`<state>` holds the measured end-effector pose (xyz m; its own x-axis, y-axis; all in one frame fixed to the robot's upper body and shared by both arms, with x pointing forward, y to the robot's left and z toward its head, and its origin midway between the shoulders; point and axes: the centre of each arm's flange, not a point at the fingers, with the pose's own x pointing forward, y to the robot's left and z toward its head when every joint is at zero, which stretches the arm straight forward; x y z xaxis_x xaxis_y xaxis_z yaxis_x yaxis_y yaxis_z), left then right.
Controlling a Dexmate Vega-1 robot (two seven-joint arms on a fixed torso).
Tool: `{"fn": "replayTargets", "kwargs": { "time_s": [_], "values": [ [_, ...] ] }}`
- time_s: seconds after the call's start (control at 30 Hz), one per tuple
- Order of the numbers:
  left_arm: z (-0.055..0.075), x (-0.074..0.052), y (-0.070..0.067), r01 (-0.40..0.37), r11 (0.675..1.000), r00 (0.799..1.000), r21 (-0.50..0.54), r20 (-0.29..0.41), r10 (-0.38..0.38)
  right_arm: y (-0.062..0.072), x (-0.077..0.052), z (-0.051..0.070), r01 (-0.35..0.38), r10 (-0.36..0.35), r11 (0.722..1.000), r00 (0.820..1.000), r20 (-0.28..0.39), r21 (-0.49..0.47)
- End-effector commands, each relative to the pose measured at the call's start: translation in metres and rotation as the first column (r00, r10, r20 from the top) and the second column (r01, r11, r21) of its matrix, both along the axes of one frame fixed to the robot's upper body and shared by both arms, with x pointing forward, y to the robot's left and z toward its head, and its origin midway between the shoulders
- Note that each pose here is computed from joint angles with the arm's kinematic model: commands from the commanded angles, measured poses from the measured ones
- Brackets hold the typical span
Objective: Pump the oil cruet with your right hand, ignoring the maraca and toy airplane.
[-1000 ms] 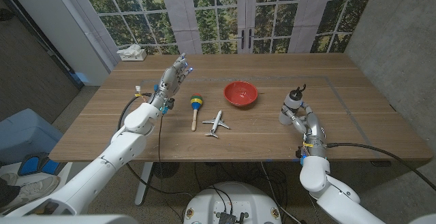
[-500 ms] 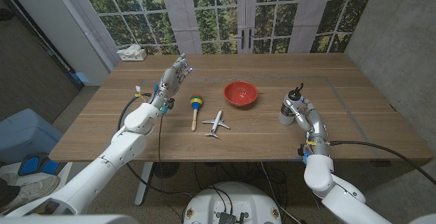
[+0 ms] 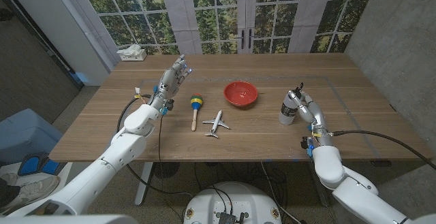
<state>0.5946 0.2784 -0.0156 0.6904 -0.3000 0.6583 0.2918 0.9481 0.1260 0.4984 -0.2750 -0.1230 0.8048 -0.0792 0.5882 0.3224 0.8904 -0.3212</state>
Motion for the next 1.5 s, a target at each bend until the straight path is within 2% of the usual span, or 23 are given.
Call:
{"fn": "replayTargets", "kwargs": {
  "time_s": [0.03, 0.4, 0.8, 0.97, 1.07, 1.17, 1.23, 1.3, 1.37, 1.43, 1.5],
  "values": [
    [-0.004, -0.002, 0.003, -0.009, 1.0, 1.0, -0.008, -0.005, 0.009, -0.01, 0.008, 0.025, -0.164, 0.163, 0.986, 0.986, 0.038, 0.031],
    [-0.005, -0.005, 0.002, -0.009, 1.0, 1.0, -0.011, -0.002, 0.009, -0.024, 0.015, 0.047, -0.302, 0.293, 0.949, 0.95, 0.11, 0.084],
    [-0.011, -0.02, 0.002, -0.024, 1.0, 1.0, -0.013, -0.002, 0.024, -0.043, 0.025, 0.067, -0.422, 0.406, 0.899, 0.904, 0.134, 0.12],
    [-0.014, -0.026, 0.002, -0.029, 0.999, 1.0, -0.019, 0.002, 0.029, -0.05, 0.032, 0.075, -0.487, 0.468, 0.86, 0.872, 0.148, 0.152],
    [-0.016, -0.031, 0.002, -0.036, 0.999, 0.999, -0.023, 0.002, 0.036, -0.053, 0.035, 0.081, -0.511, 0.49, 0.846, 0.858, 0.156, 0.155],
    [-0.019, -0.036, 0.003, -0.045, 0.999, 0.999, -0.031, 0.0, 0.045, -0.057, 0.04, 0.087, -0.547, 0.523, 0.821, 0.835, 0.169, 0.164],
    [-0.021, -0.039, 0.003, -0.054, 0.998, 0.999, -0.036, -0.003, 0.054, -0.06, 0.043, 0.091, -0.558, 0.533, 0.813, 0.828, 0.176, 0.165],
    [-0.023, -0.043, 0.003, -0.059, 0.997, 0.998, -0.043, -0.005, 0.059, -0.063, 0.047, 0.096, -0.579, 0.552, 0.798, 0.813, 0.184, 0.166],
    [-0.024, -0.046, 0.003, -0.069, 0.997, 0.998, -0.044, -0.005, 0.069, -0.067, 0.052, 0.102, -0.609, 0.579, 0.773, 0.791, 0.197, 0.176],
    [-0.026, -0.049, 0.002, -0.077, 0.996, 0.997, -0.049, -0.007, 0.077, -0.071, 0.056, 0.108, -0.62, 0.587, 0.765, 0.783, 0.207, 0.174],
    [-0.027, -0.051, 0.002, -0.087, 0.995, 0.996, -0.055, -0.011, 0.086, -0.076, 0.06, 0.114, -0.639, 0.602, 0.748, 0.767, 0.22, 0.178]
  ]
}}
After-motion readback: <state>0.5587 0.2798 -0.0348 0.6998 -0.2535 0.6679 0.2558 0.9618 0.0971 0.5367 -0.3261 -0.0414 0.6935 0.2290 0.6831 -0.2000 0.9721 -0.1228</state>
